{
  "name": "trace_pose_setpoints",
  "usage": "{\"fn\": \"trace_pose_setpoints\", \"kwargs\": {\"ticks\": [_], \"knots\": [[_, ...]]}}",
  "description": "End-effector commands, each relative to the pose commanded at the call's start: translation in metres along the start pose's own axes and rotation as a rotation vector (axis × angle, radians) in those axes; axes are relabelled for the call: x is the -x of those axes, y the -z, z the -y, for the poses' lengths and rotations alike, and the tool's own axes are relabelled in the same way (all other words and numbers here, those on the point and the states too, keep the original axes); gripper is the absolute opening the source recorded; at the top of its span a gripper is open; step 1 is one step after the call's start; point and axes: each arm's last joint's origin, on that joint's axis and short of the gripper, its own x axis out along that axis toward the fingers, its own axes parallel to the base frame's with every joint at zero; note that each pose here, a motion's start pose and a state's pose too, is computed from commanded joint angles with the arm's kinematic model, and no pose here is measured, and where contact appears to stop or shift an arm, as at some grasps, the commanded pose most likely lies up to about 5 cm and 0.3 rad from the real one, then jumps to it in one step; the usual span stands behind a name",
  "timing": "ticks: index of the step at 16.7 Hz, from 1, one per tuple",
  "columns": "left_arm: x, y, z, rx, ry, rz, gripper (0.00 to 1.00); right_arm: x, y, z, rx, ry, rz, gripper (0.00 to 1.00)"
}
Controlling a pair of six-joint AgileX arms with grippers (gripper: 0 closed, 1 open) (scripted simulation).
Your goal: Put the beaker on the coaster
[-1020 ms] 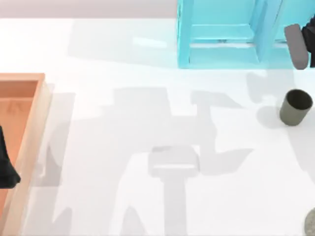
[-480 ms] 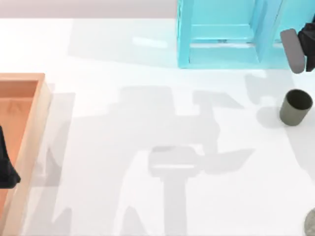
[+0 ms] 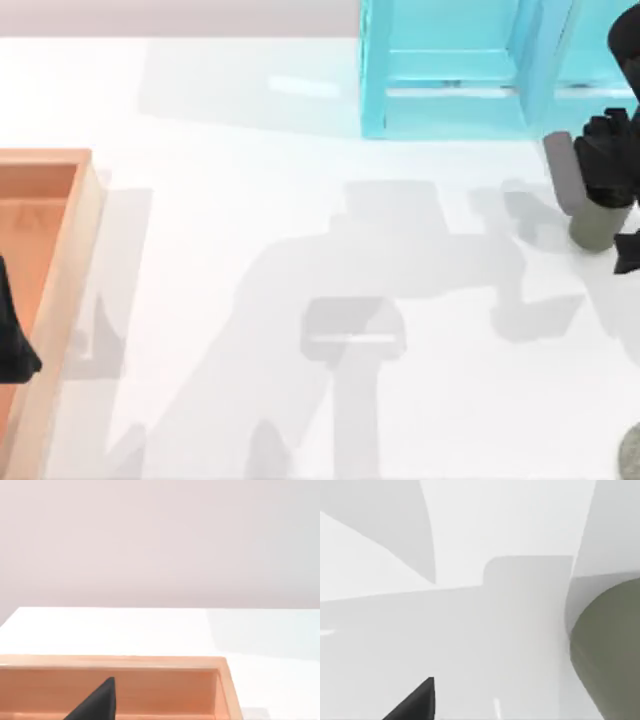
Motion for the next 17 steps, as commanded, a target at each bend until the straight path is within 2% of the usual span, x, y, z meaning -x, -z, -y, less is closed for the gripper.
{"fn": "trace_pose_setpoints", "kwargs": {"ticks": [5, 17], "knots": [[0.0000, 0.0000, 0.0000, 0.000, 0.000, 0.000, 1.00, -0.0084, 0.0001, -0.0014, 0.001, -0.006, -0.001, 1.00], [0.0000, 0.0000, 0.0000, 0.000, 0.000, 0.000, 1.00, -0.0084, 0.0001, -0.0014, 0.001, -0.006, -0.001, 0.10]]}}
